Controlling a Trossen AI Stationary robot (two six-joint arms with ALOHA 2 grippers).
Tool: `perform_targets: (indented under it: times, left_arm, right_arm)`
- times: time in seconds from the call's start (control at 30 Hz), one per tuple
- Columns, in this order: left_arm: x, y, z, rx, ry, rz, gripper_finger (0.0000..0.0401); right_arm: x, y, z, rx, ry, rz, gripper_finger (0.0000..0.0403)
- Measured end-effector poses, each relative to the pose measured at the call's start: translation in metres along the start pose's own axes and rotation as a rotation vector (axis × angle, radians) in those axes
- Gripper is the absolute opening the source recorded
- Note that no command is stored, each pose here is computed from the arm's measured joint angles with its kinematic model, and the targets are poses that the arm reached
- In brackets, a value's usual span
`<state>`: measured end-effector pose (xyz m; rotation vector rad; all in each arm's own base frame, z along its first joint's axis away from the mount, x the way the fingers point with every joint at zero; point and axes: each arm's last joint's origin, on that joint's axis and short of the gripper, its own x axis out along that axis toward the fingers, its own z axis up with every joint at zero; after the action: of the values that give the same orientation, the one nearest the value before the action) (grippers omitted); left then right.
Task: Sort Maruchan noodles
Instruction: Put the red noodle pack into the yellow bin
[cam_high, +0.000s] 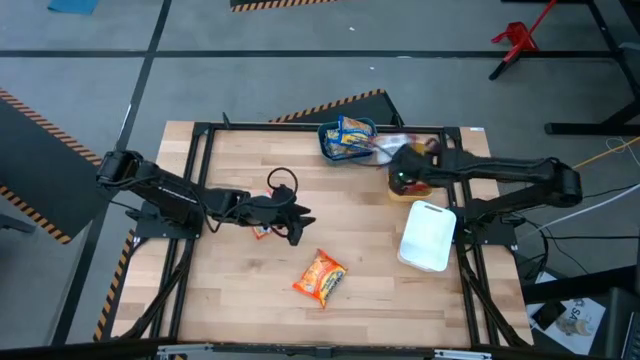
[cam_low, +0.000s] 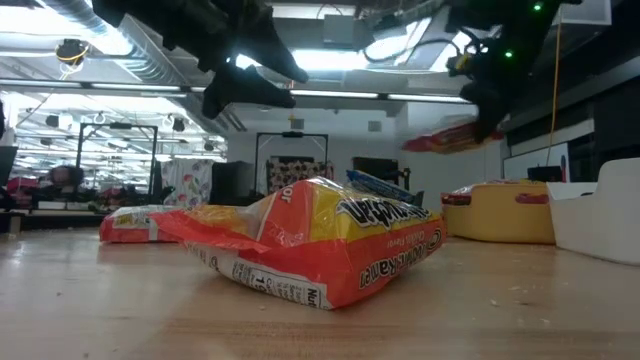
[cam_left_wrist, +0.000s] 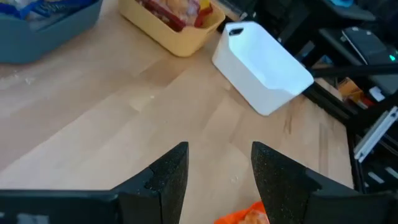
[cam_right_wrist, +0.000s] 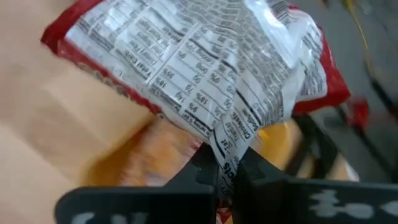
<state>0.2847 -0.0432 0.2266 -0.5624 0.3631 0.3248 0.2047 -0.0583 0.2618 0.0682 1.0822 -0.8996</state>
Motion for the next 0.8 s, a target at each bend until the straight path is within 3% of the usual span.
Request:
perform_targets:
  times: [0.2,0.57,0.8]
  left_arm:
    - [-0.001,-0.001,-0.001,0.005,-0.010,0.016,0.0169]
    - [-0.001,-0.002,-0.002,0.007,-0.007,0.013,0.0169]
    - [-0.002,-0.003,-0.004,0.018,0.002,0.006,0.0169]
  right_arm:
    - [0.001,-0.020,-0.017,0.279,0.146,-0.157,0.0002]
    - [0.006,-0.016,-0.016,0.640,0.181,-0.145,0.0002]
    - [0.014,-0.008,-0.013,0.727,0.236,-0.116,0.0003]
